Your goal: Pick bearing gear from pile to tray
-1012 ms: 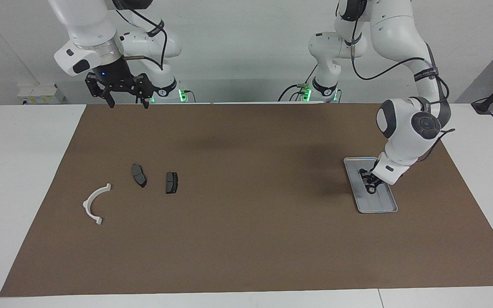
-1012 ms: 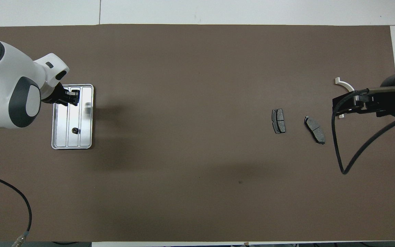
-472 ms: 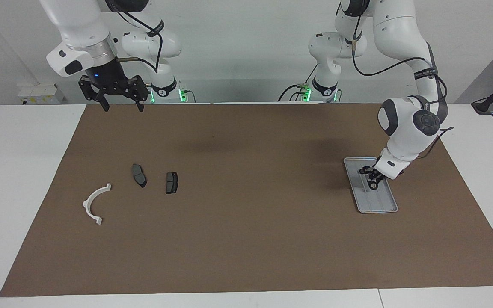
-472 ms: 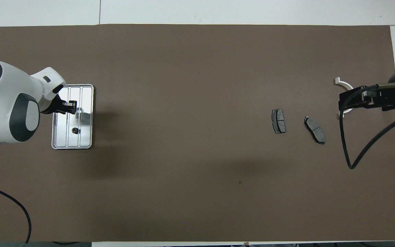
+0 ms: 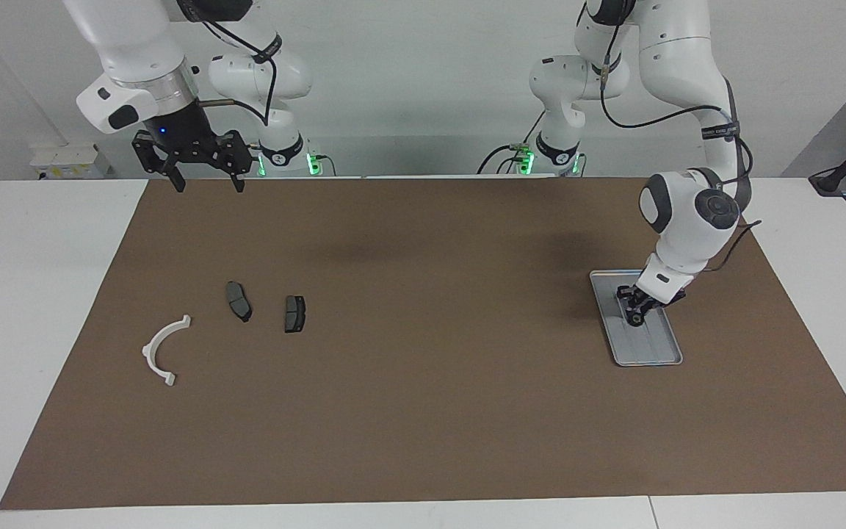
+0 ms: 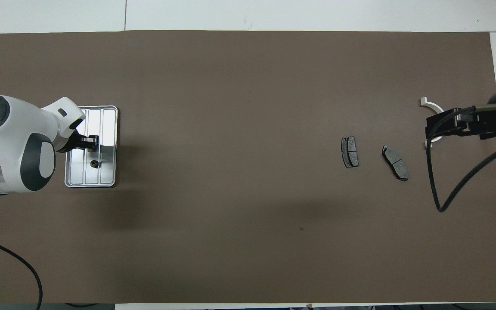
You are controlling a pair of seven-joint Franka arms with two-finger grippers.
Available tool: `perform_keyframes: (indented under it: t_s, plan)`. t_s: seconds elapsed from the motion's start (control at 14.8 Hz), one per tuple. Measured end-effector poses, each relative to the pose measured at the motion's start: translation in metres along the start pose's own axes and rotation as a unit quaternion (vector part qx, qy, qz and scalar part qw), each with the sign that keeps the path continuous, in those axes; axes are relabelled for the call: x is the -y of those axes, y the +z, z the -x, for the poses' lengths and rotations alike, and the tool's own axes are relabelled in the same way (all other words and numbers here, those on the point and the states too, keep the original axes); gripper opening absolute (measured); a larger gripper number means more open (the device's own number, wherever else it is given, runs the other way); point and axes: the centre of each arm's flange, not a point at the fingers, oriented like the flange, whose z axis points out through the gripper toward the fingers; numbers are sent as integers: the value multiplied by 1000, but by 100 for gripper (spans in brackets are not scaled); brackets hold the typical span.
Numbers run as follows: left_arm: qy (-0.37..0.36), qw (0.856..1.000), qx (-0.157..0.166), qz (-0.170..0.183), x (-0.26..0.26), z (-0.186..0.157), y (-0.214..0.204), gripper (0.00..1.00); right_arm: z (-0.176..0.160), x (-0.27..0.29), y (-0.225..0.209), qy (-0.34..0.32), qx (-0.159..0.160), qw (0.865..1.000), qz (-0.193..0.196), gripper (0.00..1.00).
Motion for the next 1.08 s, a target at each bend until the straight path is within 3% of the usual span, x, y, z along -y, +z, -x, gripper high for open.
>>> perform_keyframes:
  t_s: [0.81, 1.08]
  plan:
    - [1, 1000, -24, 0, -1, 8, 1, 31, 0, 0, 0, 0, 0, 1000, 0, 100]
    - [6, 1000, -17, 1, -8, 11, 10, 69, 0, 0, 0, 0, 0, 1000, 0, 100]
